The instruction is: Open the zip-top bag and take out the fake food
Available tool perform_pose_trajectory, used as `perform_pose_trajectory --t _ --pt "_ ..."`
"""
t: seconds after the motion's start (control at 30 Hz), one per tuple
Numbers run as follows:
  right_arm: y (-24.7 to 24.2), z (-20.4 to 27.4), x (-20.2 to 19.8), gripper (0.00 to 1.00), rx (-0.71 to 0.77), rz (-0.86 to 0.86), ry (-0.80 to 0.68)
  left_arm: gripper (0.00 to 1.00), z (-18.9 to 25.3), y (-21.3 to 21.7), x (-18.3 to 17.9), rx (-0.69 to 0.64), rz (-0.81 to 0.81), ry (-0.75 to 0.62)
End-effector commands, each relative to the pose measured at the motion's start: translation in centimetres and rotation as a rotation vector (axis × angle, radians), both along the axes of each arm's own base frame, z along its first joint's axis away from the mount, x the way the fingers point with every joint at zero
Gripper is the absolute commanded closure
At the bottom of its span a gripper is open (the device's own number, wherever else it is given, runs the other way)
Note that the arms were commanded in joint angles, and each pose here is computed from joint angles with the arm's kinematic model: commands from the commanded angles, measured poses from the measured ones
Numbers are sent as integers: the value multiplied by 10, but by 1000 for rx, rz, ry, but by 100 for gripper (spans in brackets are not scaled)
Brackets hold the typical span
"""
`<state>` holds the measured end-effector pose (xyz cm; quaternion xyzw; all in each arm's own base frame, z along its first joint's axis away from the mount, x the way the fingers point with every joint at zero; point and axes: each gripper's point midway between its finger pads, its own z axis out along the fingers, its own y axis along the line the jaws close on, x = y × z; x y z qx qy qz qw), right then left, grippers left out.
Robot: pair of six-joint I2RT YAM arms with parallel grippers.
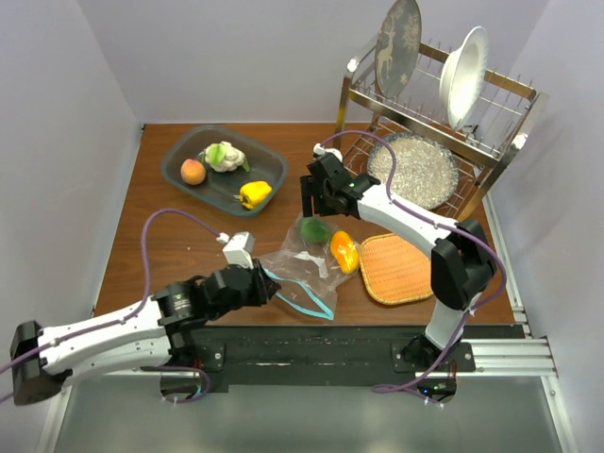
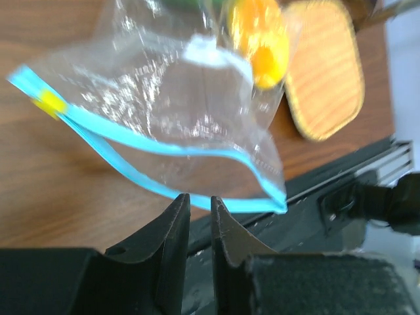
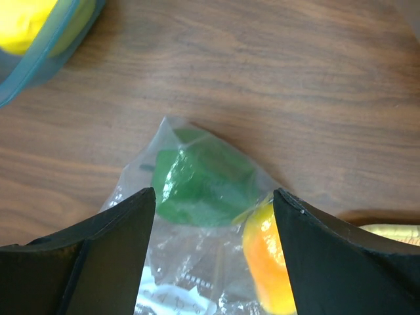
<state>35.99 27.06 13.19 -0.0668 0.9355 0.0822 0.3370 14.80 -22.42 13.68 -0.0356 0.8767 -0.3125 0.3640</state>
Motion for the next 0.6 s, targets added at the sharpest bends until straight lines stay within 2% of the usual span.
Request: perform_pose_trajectory --t 0.0,0.13,0.23,0.37,0.43,0.53,0.57 --pt "1 7 11 26 -19 -27 -23 77 -8 -25 -6 -39 18 0" --pt "4 -9 19 32 -44 -48 6 73 -24 -44 0 -22 19 0" --pt "7 -16 20 33 -39 -49 14 65 -34 -54 9 -16 45 -11" --pt "11 -33 17 34 -44 -38 56 50 -37 -72 28 -32 71 -46" --pt "12 -40 11 38 -38 -35 91 47 -52 -73 40 3 93 -28" --pt "13 -45 -2 45 -11 -27 129 32 -59 -70 57 -10 123 -44" --pt "12 -45 -6 47 0 -27 135 30 -57 -71 61 -23 121 -57"
